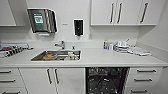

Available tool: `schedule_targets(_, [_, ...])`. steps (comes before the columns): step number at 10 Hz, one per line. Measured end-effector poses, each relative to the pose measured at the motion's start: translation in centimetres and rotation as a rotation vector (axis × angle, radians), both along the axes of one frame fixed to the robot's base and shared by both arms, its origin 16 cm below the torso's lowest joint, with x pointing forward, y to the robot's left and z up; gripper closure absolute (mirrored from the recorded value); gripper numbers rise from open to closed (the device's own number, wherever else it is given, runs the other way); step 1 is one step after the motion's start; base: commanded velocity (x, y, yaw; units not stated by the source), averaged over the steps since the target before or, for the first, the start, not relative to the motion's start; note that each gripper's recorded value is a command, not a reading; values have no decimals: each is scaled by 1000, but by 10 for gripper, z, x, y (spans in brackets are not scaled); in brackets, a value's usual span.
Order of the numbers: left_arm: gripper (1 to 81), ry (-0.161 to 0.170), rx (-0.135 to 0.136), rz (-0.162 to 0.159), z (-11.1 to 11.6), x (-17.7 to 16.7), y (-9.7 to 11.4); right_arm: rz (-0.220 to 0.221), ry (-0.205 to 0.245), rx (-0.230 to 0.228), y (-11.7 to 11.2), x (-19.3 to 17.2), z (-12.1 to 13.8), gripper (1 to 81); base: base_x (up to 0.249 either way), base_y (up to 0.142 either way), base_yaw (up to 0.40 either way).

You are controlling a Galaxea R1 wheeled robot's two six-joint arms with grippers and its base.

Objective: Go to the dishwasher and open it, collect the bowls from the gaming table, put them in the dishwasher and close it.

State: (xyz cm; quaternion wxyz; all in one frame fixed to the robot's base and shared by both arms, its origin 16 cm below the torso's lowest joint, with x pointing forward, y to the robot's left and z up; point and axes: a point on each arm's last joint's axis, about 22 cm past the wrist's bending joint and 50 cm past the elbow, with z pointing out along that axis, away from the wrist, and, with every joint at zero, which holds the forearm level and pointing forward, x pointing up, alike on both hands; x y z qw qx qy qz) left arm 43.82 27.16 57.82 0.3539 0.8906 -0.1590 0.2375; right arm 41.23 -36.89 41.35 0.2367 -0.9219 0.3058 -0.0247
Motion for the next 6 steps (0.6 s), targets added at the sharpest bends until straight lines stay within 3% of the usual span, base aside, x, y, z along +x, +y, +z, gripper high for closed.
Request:
schedule_targets(2, [10,74,92,61,-50,-8,43,298,-136,13,30,-15,24,10,0,0,0])
schedule_targets(3, [10,113,130,88,-76,-17,61,423,-198,15,41,-21,32,10,0,0,0])
schedule_targets(4, [10,161,163,103,-105,-30,73,515,-243,21,50,-30,37,10,0,0,0])
schedule_targets(5, [10,198,185,114,-131,-41,79,567,-251,32,55,-47,33,10,0,0,0])
schedule_targets(6, [10,230,190,118,-155,-53,75,583,-236,44,58,-65,25,10,0,0,0])
